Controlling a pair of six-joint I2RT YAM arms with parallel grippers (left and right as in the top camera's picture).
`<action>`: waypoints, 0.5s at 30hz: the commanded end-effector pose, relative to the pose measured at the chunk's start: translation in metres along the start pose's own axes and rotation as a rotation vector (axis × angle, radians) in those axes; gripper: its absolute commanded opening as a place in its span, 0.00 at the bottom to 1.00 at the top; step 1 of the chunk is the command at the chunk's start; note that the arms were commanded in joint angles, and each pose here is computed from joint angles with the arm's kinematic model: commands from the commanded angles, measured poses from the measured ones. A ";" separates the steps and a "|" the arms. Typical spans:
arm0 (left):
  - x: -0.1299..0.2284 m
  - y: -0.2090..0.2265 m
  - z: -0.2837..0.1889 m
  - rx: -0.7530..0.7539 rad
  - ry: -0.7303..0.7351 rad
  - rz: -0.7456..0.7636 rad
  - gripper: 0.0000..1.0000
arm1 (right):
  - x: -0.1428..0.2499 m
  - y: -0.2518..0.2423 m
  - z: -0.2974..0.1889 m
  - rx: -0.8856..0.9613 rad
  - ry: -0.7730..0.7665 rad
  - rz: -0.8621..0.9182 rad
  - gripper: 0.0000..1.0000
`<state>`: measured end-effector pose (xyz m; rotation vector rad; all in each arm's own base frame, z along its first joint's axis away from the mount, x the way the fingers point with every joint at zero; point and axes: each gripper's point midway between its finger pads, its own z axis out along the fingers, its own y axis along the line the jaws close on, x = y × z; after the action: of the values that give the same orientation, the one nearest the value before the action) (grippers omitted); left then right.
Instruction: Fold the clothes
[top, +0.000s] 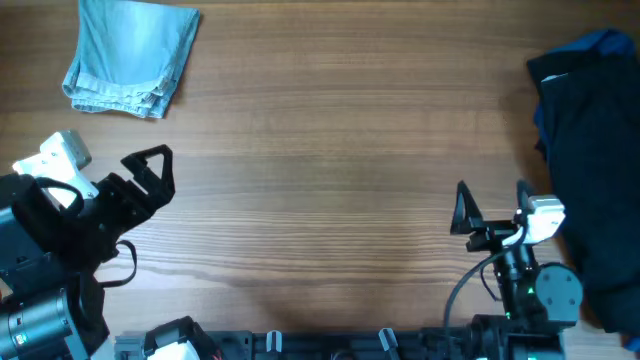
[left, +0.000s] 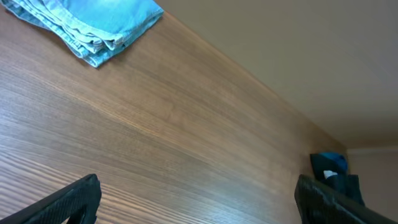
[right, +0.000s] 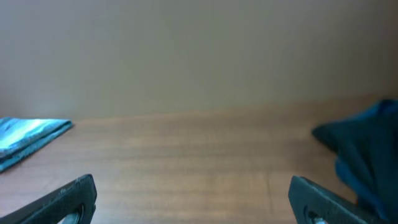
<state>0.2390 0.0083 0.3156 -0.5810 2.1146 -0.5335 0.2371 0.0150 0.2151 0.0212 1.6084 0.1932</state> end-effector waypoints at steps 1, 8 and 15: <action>-0.001 -0.002 0.000 0.014 0.000 0.022 1.00 | 0.007 0.009 0.002 -0.064 -0.061 -0.067 1.00; -0.001 -0.002 0.000 0.014 0.000 0.022 1.00 | -0.001 0.011 0.003 -0.083 -0.165 -0.086 1.00; -0.001 -0.002 0.000 0.014 0.000 0.022 1.00 | 0.019 0.008 0.008 -0.080 -0.117 -0.096 1.00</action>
<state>0.2392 0.0084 0.3158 -0.5803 2.1136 -0.5333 0.2441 0.0209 0.2015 -0.0539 1.4719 0.1841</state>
